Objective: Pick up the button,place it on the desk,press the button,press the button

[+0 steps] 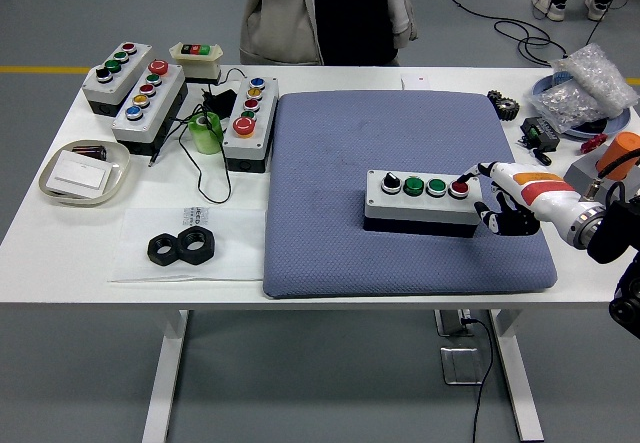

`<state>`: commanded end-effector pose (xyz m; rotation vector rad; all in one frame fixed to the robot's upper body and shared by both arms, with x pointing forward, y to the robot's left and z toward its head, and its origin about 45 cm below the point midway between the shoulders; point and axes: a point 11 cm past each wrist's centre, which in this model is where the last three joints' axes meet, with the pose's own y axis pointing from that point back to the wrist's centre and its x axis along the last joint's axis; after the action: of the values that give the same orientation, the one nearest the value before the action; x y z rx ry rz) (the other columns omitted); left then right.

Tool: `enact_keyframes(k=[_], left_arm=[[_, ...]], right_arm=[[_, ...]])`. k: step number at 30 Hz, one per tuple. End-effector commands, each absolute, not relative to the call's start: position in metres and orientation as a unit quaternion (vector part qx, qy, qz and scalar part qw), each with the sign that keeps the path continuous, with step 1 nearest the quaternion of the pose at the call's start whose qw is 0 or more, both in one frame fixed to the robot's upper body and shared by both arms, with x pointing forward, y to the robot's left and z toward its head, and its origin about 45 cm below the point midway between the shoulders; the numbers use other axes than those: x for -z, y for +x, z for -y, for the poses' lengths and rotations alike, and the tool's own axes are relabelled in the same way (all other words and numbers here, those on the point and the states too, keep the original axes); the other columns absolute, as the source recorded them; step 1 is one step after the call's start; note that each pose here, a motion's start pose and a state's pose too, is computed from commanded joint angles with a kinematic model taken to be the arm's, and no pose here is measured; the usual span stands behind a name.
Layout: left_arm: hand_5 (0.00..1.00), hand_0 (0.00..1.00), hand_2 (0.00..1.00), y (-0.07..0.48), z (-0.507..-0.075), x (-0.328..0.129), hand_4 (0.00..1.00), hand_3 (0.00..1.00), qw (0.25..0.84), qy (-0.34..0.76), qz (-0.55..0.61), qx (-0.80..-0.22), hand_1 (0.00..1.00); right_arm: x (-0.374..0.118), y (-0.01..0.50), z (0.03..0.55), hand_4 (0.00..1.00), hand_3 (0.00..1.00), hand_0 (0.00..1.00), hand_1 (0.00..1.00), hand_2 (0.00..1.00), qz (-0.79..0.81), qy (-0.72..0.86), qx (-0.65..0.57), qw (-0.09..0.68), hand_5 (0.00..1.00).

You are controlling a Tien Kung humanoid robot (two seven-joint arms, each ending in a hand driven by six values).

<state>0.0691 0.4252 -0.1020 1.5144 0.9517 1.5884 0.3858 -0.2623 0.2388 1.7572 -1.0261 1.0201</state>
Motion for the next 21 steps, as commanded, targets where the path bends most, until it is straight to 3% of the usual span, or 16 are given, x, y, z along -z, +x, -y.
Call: enact_keyframes(k=[21], left_arm=[[0.998, 0.683, 0.74, 0.072, -0.425, 0.102, 0.688, 0.785, 0.367, 0.587, -0.37, -0.62, 0.644]], right_arm=[[-0.22, 0.389, 0.263, 0.567, 0.784, 0.212, 0.002, 0.11, 0.388, 0.701, -0.393, 0.451, 0.002]])
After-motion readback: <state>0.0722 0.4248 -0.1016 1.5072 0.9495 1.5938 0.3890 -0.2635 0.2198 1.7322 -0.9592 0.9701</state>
